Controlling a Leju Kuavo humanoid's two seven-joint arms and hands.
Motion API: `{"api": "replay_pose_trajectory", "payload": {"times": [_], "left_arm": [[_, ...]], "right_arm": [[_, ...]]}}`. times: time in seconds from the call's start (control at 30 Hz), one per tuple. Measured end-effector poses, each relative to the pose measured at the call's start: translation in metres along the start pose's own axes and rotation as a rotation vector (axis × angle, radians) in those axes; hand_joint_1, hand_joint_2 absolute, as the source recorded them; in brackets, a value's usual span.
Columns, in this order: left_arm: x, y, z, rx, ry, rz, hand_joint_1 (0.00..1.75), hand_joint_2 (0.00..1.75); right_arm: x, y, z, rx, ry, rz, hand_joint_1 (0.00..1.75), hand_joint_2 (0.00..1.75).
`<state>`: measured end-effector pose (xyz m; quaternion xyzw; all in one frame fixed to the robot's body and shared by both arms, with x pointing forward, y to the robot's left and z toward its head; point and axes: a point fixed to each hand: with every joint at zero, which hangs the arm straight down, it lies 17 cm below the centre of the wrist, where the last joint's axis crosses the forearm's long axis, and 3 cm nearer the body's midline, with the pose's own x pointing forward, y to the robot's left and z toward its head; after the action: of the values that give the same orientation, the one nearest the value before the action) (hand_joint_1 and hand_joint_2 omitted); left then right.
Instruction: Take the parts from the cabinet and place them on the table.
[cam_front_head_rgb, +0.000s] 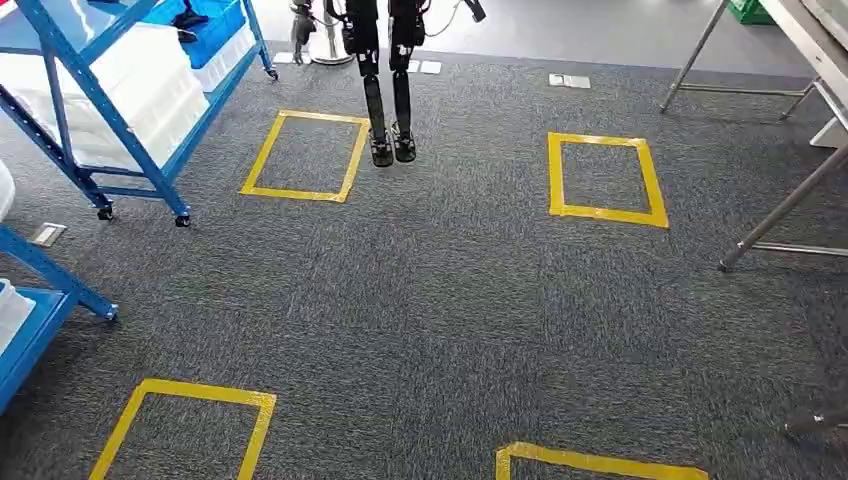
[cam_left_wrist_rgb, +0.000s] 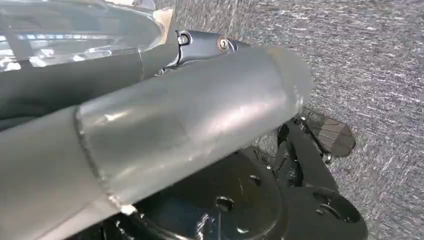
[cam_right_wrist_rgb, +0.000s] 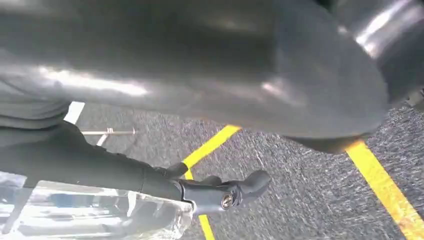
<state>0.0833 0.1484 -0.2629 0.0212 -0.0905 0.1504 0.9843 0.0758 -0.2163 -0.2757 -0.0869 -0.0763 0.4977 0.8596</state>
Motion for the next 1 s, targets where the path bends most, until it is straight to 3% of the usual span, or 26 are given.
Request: {"api": "replay_pose_trajectory", "payload": {"times": [1.0], "left_arm": [[0.000,0.003,0.000,0.018,0.002,0.020,0.00,0.00]], "right_arm": [[0.008,-0.003,0.000,-0.013,-0.023,0.053,0.00,0.00]]}}
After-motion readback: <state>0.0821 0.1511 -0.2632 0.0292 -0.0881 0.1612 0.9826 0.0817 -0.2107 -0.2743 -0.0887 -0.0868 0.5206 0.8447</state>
